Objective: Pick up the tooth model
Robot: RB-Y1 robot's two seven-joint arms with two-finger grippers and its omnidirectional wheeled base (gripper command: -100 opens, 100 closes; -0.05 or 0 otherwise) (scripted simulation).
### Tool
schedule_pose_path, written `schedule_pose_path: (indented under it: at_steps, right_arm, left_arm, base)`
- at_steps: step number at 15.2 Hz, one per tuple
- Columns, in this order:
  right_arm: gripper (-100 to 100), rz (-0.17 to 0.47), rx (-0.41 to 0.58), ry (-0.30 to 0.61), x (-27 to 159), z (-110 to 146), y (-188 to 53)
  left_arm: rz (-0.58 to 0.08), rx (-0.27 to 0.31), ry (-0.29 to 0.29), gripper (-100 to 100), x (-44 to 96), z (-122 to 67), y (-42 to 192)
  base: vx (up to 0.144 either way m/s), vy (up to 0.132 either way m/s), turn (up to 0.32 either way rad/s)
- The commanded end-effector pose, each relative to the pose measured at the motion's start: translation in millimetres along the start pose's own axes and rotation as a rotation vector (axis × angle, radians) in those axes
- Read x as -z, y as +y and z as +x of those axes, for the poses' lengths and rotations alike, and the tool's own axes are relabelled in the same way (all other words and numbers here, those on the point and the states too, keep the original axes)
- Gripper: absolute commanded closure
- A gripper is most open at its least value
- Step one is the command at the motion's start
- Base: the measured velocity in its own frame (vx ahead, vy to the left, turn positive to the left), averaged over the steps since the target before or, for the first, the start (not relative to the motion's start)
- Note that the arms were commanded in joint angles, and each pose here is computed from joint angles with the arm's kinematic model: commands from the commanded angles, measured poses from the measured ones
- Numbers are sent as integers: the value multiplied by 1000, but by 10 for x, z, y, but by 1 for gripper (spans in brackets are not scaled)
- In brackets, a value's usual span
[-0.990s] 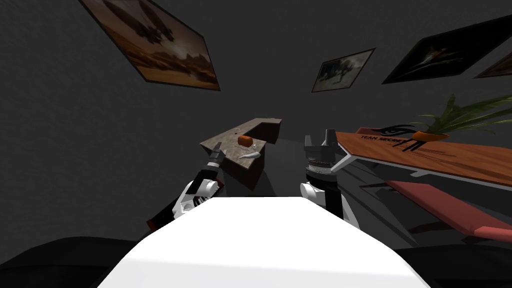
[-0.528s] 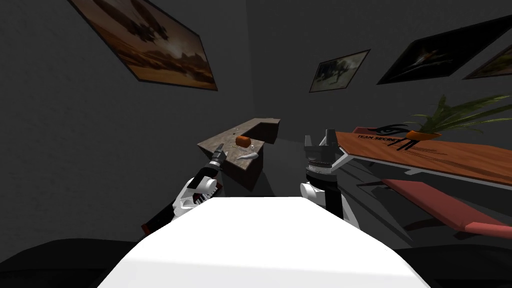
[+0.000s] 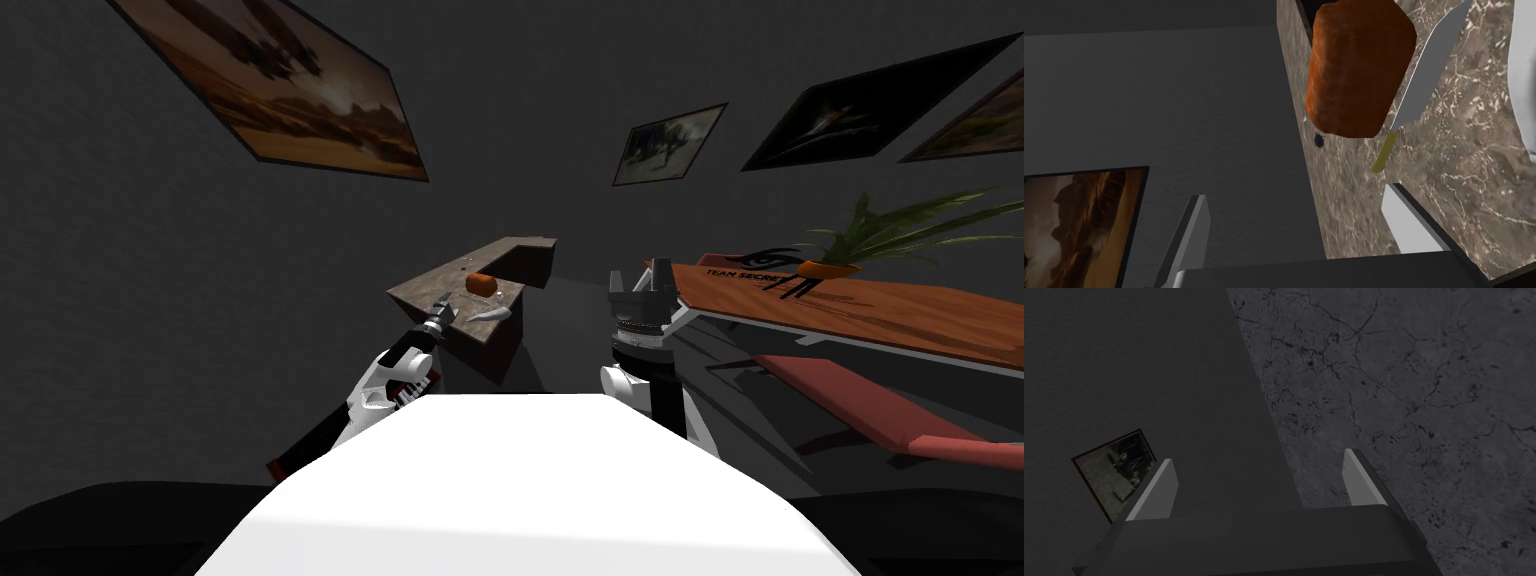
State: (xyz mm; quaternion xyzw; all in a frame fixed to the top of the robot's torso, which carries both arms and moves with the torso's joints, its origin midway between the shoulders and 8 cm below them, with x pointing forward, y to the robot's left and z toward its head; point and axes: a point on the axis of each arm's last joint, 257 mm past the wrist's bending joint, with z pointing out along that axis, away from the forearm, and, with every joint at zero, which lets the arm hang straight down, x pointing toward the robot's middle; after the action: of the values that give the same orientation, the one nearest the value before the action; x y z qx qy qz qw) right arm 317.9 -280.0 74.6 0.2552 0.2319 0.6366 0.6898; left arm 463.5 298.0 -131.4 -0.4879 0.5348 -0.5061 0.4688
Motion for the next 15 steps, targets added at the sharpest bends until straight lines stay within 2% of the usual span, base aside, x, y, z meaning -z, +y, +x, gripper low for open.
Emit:
schedule_pose_path:
  at_steps: [1,2,3,5,6,8,9,14,15]
  right_arm:
    - [0,0,0,0,0,0,0]
    - [0,0,0,0,0,0,0]
    - [0,0,0,0,0,0,0]
    - [0,0,0,0,0,0,0]
    - [0,0,0,0,0,0,0]
    - [0,0,0,0,0,0,0]
    - [0,0,0,0,0,0,0]
    - [0,0,0,0,0,0,0]
    - [0,0,0,0,0,0,0]
  left_arm:
    - [-50,19,-2,-100,-34,-26,117]
    - [-65,19,-4,-100,-32,-33,155]
    - [-93,42,0,-100,-69,-53,211]
    - [-126,42,-7,-100,-59,-68,297]
    - [-156,66,-5,-100,-91,-90,357]
    - [-187,65,-11,-100,-77,-103,438]
    - [-215,90,-10,-100,-105,-124,491]
    - [-309,113,-24,-100,-84,-173,709]
    - [-336,137,-26,-100,-104,-193,756]
  base:
    - [27,-47,-47]
    - [18,-33,-14]
    - [23,-40,-37]
    - [27,-39,-34]
    - [28,-35,-48]
    - [25,-38,-29]
    - [31,-42,-45]
    - [29,-37,-31]
    - [27,-37,-49]
